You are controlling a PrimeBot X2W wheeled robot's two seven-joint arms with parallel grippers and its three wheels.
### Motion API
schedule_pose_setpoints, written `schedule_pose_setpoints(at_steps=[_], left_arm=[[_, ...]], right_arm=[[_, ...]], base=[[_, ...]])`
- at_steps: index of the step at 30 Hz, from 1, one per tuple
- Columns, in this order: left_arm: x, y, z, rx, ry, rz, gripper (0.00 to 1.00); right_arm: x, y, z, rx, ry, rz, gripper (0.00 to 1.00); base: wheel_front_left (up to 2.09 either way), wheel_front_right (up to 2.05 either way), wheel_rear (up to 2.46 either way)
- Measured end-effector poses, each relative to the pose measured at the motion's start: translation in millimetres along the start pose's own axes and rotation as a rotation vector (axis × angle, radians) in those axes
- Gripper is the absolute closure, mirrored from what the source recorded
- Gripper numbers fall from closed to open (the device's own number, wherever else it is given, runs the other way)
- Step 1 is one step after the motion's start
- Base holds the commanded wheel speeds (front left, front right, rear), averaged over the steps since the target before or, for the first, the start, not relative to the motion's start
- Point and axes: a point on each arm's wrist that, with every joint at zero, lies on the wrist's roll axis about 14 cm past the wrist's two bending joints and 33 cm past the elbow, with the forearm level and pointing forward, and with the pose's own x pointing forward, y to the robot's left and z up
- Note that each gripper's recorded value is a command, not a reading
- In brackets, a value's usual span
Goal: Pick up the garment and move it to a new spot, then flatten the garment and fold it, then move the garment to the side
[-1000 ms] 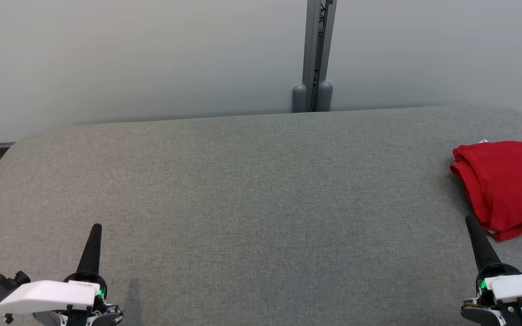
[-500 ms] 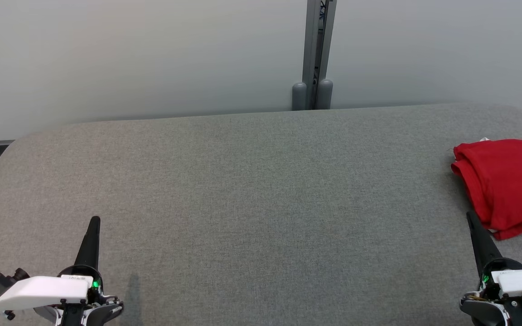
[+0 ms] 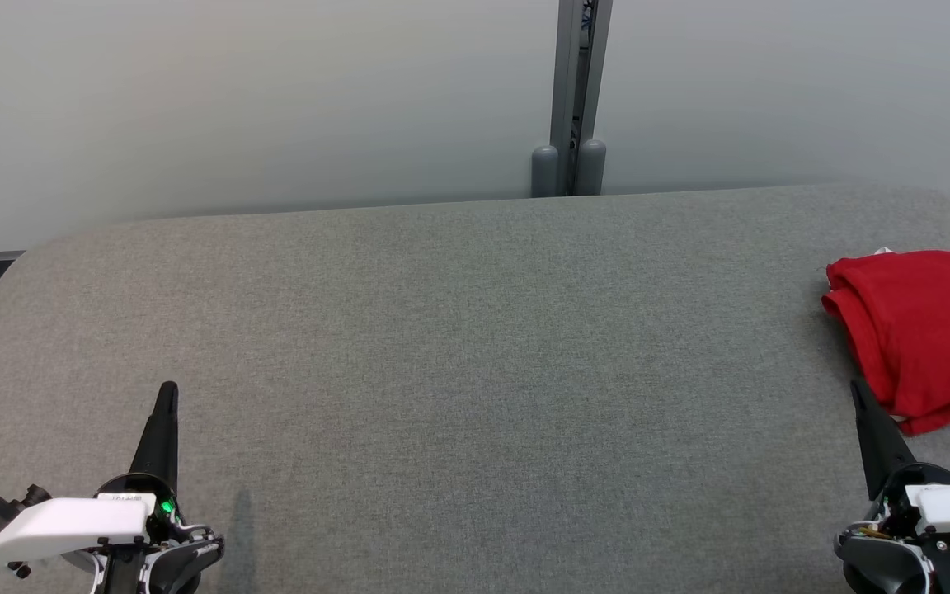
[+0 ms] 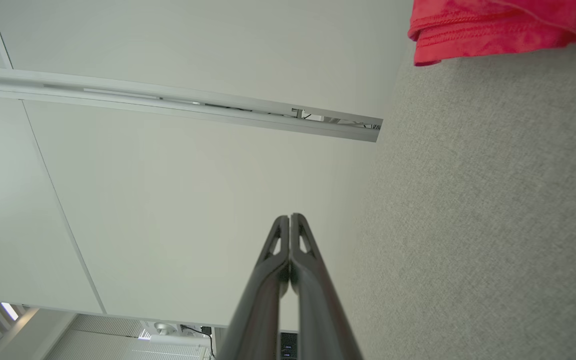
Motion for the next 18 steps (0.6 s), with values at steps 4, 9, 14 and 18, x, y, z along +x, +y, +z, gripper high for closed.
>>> schedule_pose_setpoints(at_steps=[4, 9, 14, 18], left_arm=[[1.6, -2.5, 0.0, -0.021, -0.001, -0.012, 1.00], [2.6, -2.8, -0.1, -0.052, -0.003, -0.018, 1.00], [4.2, -4.5, 0.7, -0.087, -0.008, -0.029, 1.00], [5.1, -5.8, 0.8, -0.099, -0.009, -0.036, 1.00]], right_arm=[[1.3, 0.1, 0.4, 0.021, -0.003, 0.001, 1.00], [2.1, -1.4, 0.8, 0.057, -0.005, -0.002, 1.00], [3.8, -1.2, 1.4, 0.089, -0.009, 0.000, 1.00], [4.6, -0.9, 1.5, 0.106, -0.009, 0.002, 1.00]], base=[[0.00, 0.00, 0.00], [0.00, 0.00, 0.00], [0.00, 0.00, 0.00], [0.00, 0.00, 0.00]])
